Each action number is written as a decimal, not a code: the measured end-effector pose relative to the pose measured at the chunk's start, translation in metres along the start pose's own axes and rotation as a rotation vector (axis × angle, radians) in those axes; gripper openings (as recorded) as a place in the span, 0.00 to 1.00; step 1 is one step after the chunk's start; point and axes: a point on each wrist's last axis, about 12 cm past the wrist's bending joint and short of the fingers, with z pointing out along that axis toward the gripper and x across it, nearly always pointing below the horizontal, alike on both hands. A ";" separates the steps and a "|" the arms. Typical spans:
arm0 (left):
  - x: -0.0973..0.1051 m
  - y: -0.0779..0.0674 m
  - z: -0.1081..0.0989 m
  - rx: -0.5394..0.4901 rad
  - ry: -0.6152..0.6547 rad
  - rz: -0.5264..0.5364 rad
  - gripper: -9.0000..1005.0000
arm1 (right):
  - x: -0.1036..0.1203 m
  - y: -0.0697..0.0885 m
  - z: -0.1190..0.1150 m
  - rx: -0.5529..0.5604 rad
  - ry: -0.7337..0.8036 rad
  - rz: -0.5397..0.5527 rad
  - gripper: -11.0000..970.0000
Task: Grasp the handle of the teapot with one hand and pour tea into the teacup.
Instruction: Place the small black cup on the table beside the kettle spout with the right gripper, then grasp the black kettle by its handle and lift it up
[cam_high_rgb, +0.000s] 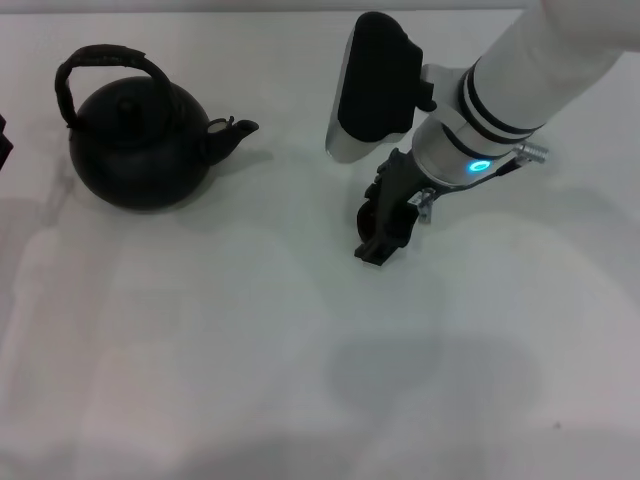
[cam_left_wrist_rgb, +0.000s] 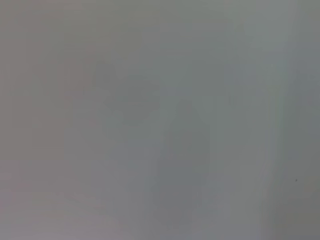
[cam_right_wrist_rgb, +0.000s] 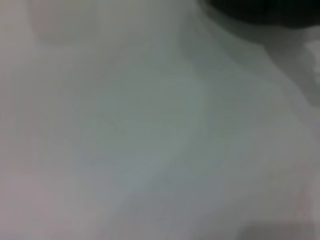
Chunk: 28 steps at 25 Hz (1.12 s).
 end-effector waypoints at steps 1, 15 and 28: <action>0.000 0.000 0.000 0.000 0.000 0.000 0.84 | 0.000 0.000 0.000 0.001 -0.008 0.006 0.87; 0.001 0.002 -0.003 -0.013 0.002 0.000 0.84 | 0.008 -0.012 -0.011 -0.036 -0.216 0.208 0.87; 0.002 0.003 -0.010 -0.027 -0.002 -0.007 0.84 | 0.100 -0.051 -0.055 -0.161 -1.005 0.824 0.86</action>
